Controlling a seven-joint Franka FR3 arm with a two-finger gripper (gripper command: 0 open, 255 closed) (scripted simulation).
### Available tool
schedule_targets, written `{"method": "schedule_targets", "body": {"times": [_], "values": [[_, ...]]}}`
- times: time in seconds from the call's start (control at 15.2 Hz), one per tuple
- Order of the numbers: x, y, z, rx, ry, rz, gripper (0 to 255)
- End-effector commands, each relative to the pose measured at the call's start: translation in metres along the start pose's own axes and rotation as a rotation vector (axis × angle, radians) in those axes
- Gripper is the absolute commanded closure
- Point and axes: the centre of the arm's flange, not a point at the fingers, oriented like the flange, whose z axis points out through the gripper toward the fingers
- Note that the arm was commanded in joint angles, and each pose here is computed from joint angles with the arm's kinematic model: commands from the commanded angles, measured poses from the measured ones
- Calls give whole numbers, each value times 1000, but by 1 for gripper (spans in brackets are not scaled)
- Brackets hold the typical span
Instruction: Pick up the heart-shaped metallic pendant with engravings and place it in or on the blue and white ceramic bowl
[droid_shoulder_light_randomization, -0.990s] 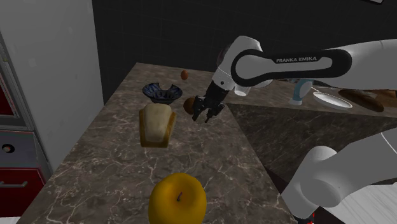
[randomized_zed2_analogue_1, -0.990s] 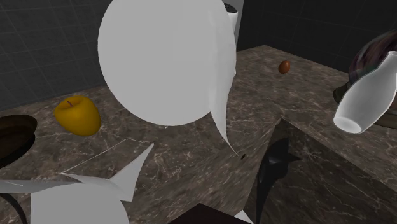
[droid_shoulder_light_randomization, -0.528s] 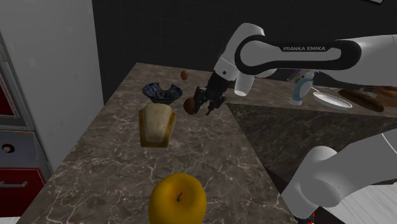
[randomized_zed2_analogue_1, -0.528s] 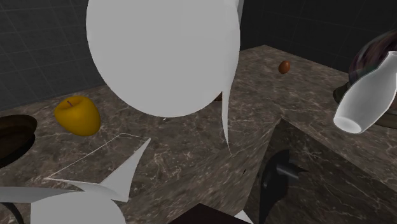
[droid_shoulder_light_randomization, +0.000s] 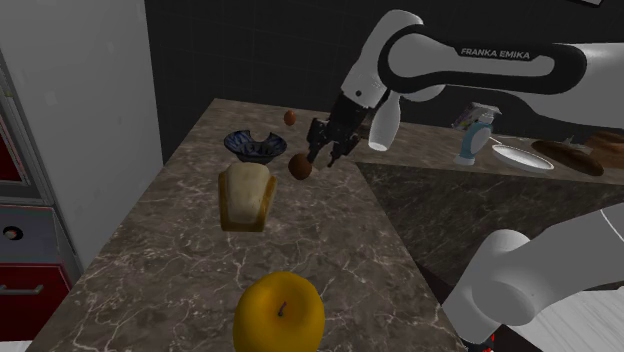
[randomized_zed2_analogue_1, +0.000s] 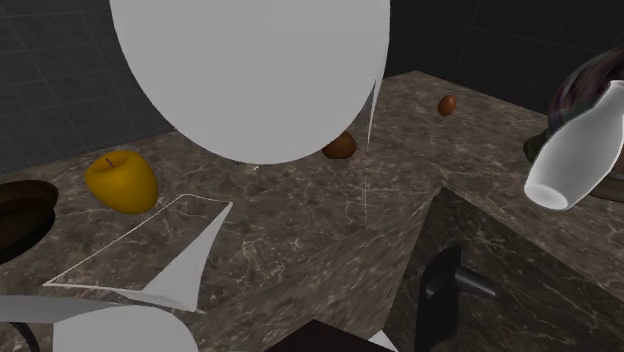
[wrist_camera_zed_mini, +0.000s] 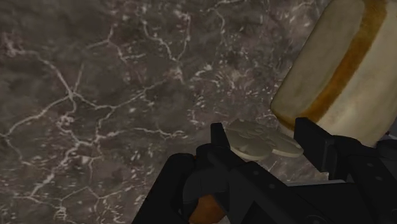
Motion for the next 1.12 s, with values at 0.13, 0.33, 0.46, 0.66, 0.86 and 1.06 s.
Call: {"method": "schedule_targets", "body": {"times": [0.13,0.33,0.46,0.66,0.86,1.06], "values": [[2,-6,-20,0,0,0,255],[3,-11,-35,0,0,0,255],[4,-14,-45,0,0,0,255],[6,-18,-57,0,0,0,255],[41,-34,-49,0,0,0,255],[77,-50,-42,0,0,0,255]]}}
